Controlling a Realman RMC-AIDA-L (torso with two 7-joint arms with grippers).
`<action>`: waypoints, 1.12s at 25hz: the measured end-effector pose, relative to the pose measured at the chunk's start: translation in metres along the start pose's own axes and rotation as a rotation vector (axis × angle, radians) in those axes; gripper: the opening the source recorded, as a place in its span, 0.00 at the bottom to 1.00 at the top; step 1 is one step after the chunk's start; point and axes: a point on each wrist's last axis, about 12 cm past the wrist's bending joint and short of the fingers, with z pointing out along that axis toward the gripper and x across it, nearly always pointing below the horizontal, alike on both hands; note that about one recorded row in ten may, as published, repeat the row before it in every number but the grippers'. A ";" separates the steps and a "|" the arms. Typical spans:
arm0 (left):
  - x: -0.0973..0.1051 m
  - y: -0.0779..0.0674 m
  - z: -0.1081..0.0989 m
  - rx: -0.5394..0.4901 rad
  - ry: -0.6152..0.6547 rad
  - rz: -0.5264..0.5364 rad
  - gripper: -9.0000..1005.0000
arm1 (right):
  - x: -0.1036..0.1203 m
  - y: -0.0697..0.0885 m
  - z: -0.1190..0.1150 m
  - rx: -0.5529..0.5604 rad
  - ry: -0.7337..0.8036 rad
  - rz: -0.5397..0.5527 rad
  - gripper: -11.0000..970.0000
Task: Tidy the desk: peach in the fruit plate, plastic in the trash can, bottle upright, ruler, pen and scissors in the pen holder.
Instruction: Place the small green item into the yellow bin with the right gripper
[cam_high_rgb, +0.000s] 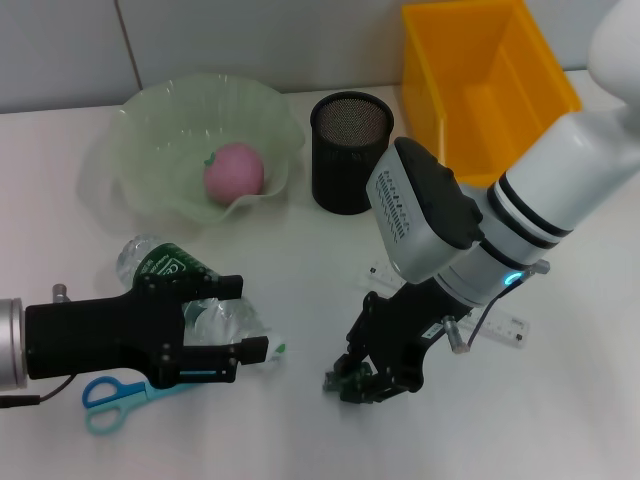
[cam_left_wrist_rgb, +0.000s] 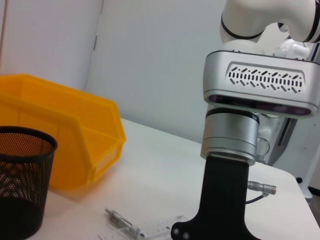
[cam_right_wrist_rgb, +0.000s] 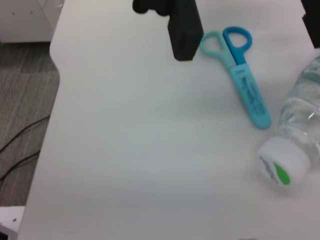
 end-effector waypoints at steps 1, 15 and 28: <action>0.000 0.000 0.000 -0.003 -0.002 0.000 0.84 | -0.001 0.000 -0.001 0.000 -0.006 0.000 0.36; -0.001 0.002 -0.003 -0.012 -0.020 0.005 0.84 | 0.003 -0.006 -0.063 0.157 -0.196 0.064 0.31; -0.002 0.001 -0.003 -0.009 -0.023 0.007 0.84 | 0.051 -0.027 -0.162 0.674 -0.575 0.305 0.31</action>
